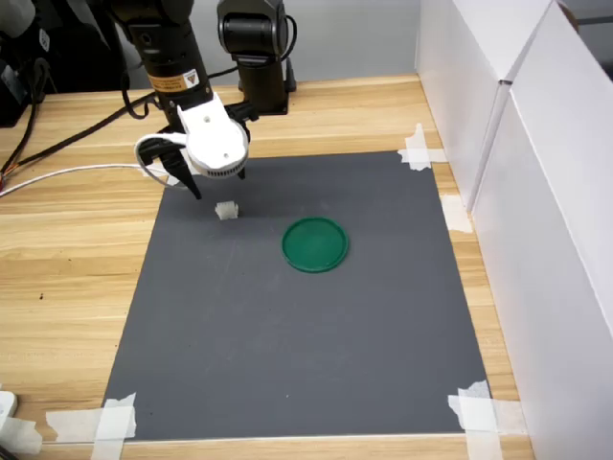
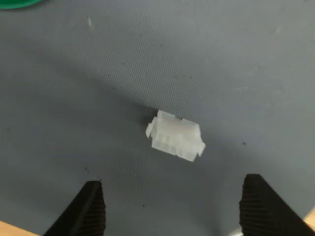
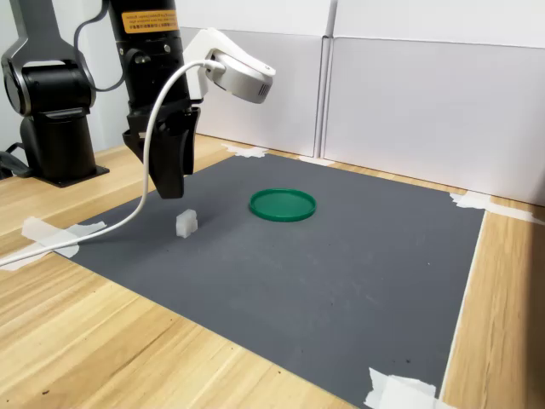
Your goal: Grasp a white terminal and put it in the green lid.
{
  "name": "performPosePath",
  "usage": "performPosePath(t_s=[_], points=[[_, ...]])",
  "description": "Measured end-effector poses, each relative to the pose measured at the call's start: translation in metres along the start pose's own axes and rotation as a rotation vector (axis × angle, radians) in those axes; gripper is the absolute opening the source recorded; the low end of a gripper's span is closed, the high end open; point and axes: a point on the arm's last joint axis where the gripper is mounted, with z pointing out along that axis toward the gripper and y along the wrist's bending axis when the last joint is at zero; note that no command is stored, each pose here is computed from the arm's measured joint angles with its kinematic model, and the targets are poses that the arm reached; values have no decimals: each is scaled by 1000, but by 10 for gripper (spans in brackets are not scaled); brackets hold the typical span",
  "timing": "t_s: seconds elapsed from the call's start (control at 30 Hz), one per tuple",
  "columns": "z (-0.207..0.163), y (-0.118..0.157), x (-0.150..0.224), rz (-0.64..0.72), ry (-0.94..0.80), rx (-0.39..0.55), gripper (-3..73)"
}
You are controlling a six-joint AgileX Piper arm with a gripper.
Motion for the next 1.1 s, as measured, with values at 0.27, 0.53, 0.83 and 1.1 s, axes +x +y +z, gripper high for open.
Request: performPosePath(t_s=[0.27, 0.53, 0.83, 1.1], points=[[18, -2, -4, 26, 22, -35, 671], [32, -5, -7, 30, 32, -44, 671], [41, -6, -9, 41, 33, -56, 671], [45, -6, -9, 47, 42, -69, 657]])
